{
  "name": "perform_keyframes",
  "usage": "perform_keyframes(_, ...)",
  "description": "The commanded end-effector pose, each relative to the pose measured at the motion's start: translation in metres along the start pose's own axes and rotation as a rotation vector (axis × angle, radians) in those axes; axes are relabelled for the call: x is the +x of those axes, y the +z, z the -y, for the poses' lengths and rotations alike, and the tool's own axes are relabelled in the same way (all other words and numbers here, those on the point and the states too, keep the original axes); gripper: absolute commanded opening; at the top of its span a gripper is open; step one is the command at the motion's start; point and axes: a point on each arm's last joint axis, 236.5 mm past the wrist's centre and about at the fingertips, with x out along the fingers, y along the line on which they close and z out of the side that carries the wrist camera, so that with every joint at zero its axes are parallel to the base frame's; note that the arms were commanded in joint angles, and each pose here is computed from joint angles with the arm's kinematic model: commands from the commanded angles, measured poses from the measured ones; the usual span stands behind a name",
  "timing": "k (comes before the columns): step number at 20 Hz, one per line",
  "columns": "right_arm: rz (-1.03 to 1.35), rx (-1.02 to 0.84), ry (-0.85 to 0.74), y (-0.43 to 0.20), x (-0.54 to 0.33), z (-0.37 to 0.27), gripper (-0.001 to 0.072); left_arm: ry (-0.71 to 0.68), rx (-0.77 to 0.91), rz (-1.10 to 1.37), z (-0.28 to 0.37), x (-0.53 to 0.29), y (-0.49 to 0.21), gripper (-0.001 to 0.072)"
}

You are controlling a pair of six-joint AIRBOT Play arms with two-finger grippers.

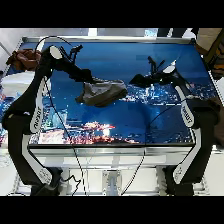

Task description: Fold the shirts.

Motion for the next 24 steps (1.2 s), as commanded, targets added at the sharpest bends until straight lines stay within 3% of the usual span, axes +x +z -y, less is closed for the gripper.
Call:
perform_keyframes(1,-0.017,0.079,0.122,-0.011,0.038,-0.012,0.0499,-0.001,-0.004,-0.007,-0.002,0.004,-0.001,0.0376)
perform_keyframes(9,-0.091,0.05,0.184,-0.048,0.101,-0.058,0.0475,-0.001,-0.005,-0.009,-0.002,0.005,-0.002,0.0376)
perform_keyframes(10,-0.094,0.004,0.19,-0.051,0.105,-0.064,0.0406,-0.001,-0.004,-0.009,-0.002,0.005,-0.002,0.0376)
perform_keyframes(13,-0.086,-0.068,0.203,-0.054,0.113,-0.075,0.0089,-0.001,-0.004,-0.009,-0.002,0.005,-0.002,0.0376)
perform_keyframes(14,-0.075,-0.081,0.22,-0.053,0.112,-0.08,0.0028,-0.001,-0.004,-0.01,-0.002,0.005,-0.002,0.0376)
perform_keyframes(19,0.016,-0.21,0.207,-0.013,0.072,-0.099,0.0026,-0.001,-0.004,-0.009,-0.002,0.005,-0.002,0.0376)
perform_keyframes(24,0.209,-0.376,-0.102,0.072,-0.052,-0.082,0.0026,-0.001,-0.004,-0.009,-0.002,0.005,-0.002,0.0376)
